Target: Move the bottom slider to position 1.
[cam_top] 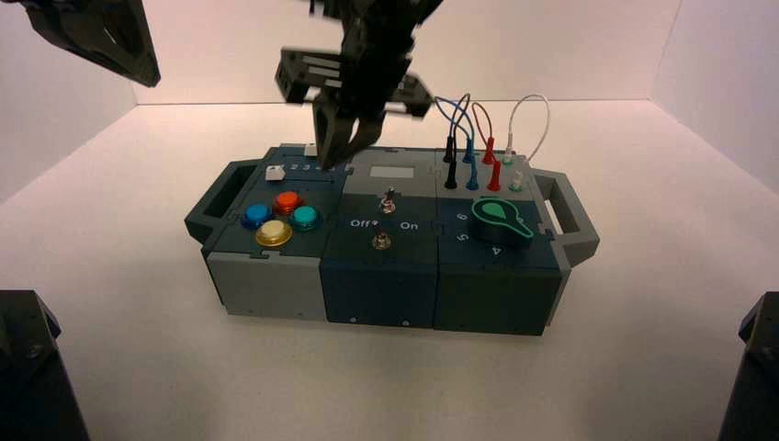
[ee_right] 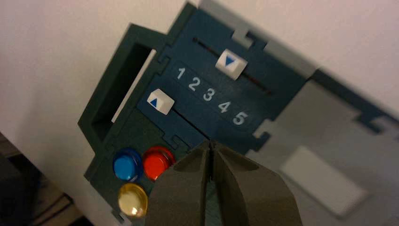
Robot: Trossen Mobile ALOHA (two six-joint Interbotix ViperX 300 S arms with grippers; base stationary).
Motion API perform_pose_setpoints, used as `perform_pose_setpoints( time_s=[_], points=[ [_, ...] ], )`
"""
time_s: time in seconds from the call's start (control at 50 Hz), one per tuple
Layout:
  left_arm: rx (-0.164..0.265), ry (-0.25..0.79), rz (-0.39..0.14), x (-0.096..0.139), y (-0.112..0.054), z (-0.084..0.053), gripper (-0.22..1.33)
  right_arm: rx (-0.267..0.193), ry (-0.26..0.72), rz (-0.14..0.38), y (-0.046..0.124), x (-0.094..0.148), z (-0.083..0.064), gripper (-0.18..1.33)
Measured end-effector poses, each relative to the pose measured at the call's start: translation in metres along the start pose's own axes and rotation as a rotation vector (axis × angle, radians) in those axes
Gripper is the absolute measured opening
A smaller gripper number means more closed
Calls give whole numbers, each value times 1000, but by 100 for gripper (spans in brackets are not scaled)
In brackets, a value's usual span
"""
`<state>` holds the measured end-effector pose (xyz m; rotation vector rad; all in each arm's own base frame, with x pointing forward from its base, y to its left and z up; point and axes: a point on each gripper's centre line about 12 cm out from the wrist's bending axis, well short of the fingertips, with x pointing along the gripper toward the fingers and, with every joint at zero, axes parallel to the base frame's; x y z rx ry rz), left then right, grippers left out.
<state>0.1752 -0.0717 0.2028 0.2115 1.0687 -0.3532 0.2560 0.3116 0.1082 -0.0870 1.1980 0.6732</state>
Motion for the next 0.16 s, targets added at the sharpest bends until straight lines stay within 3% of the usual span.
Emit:
perform_pose_setpoints(
  time_s=[0.16],
  points=[
    [-1, -31, 1, -4, 0, 0, -16, -33, -27, -3, 1, -13, 0, -14]
  ],
)
